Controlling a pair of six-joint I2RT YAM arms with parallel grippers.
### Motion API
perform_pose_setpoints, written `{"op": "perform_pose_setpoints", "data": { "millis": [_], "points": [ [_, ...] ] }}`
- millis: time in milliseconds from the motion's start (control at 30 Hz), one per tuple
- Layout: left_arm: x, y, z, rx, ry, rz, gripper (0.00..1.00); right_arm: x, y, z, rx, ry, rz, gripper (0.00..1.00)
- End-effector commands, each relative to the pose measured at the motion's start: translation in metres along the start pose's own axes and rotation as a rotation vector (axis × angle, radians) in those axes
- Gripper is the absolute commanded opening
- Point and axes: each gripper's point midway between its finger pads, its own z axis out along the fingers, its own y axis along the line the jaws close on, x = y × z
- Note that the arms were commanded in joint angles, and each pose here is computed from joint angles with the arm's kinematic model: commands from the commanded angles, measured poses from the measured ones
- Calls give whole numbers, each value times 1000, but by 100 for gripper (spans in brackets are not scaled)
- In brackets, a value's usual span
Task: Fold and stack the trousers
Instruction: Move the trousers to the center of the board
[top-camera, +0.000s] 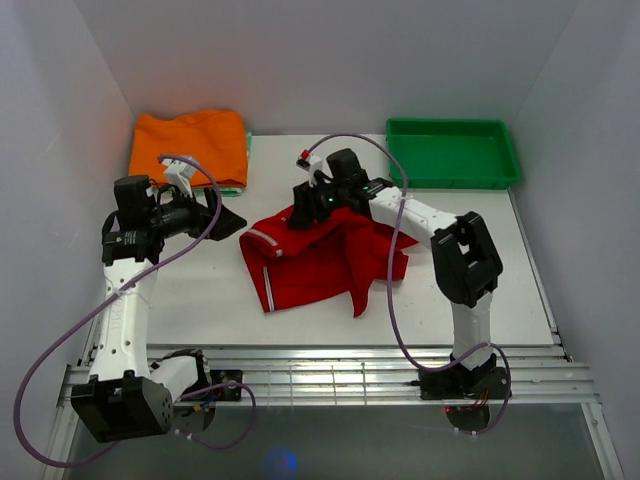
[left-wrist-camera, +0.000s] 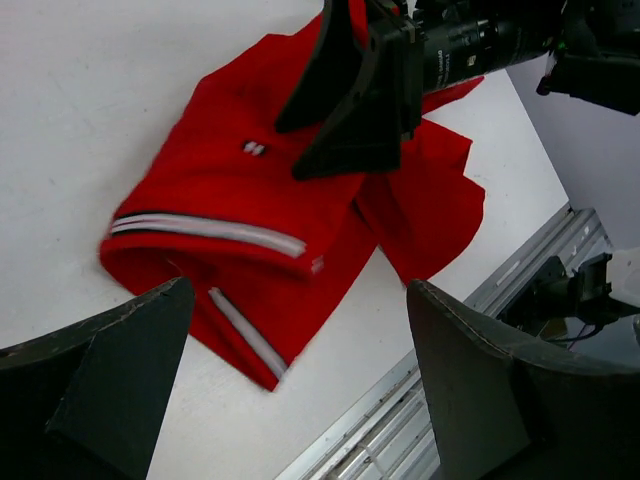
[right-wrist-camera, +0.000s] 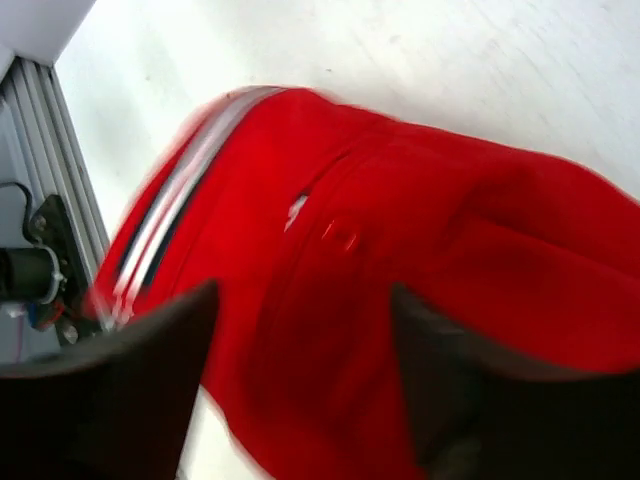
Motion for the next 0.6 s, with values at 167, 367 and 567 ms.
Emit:
{"op": "perform_pose_setpoints", "data": {
  "millis": [167, 367, 567],
  "points": [
    [6, 48, 3, -222, -29, -148, 98, -125, 24, -64, 89, -234, -293, 95],
    [40, 66, 31, -110, 130, -112, 98, -61, -5, -120, 242, 32, -450, 92],
    [75, 55, 39, 25, 270, 381, 98, 50, -32, -152, 315, 339, -528, 73]
  ]
}}
